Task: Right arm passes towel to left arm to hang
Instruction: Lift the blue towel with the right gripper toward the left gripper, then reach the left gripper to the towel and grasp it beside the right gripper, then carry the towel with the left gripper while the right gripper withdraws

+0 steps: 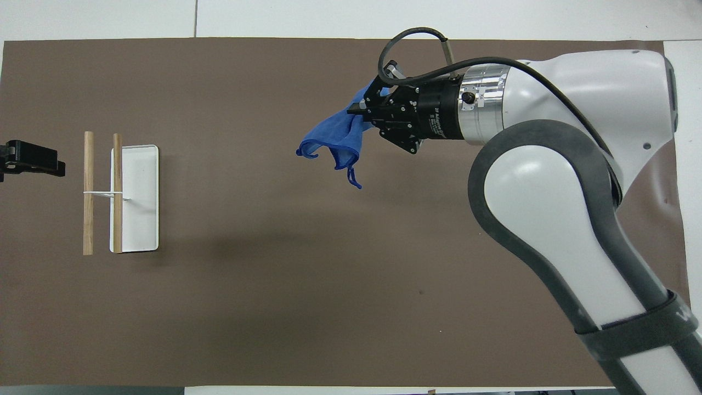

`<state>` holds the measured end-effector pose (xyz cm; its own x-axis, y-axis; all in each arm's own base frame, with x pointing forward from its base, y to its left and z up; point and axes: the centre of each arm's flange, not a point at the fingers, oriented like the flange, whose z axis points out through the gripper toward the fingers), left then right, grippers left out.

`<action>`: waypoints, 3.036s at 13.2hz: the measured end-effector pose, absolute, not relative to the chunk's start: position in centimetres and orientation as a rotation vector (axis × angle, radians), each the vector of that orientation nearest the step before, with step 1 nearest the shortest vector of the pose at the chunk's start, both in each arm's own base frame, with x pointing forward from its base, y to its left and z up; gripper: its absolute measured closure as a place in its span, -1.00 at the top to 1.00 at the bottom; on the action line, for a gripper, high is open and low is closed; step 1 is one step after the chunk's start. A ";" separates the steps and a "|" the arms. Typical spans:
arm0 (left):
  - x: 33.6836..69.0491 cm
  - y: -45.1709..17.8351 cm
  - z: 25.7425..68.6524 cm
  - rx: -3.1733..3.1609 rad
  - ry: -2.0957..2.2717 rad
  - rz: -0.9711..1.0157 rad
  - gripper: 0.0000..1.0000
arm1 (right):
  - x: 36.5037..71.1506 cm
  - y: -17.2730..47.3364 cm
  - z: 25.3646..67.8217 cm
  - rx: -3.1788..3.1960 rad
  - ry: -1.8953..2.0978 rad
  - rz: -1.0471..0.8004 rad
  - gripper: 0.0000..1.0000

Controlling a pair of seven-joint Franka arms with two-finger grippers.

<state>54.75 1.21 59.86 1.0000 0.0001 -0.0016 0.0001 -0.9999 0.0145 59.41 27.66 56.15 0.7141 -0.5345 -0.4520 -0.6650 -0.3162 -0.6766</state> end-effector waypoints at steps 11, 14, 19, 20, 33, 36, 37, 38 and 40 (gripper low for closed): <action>54.7 -13.7 56.4 2.725 0.669 -0.066 1.00 | 55.8 36.7 56.5 -1.719 1.128 0.238 -0.86; 55.5 -14.5 55.5 2.464 1.188 -0.101 1.00 | 56.0 36.4 56.4 -1.716 1.134 0.233 -0.86; 55.6 -18.9 54.1 2.155 1.609 -0.181 1.00 | 56.0 36.4 56.4 -1.716 1.133 0.234 -0.86; 55.9 -19.7 53.4 2.124 1.641 -0.180 1.00 | 56.0 36.4 56.4 -1.716 1.133 0.234 -0.86; 58.0 -18.7 52.5 1.971 1.727 -0.188 -0.92 | 55.9 36.4 55.8 -1.722 1.142 0.239 -0.86; 58.3 -17.8 53.1 1.953 1.734 -0.175 -0.92 | 55.9 36.4 55.8 -1.728 1.135 0.234 -0.86; 58.5 -17.2 53.3 1.944 1.740 -0.168 -0.92 | 55.9 36.3 55.8 -1.741 1.114 0.217 -0.69; 58.7 -16.5 53.5 1.938 1.740 -0.158 -0.92 | 56.0 36.1 55.8 -1.761 1.083 0.184 -0.46; 59.1 -15.8 53.9 1.934 1.731 -0.138 -0.92 | 56.7 34.4 55.8 -1.822 1.024 0.083 -0.01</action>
<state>59.06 -15.76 53.94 0.1712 0.8926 -0.4172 0.9474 -0.0330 0.3182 56.74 34.39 55.82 0.6389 -0.6039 -0.4766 -0.6731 -0.1389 -0.7264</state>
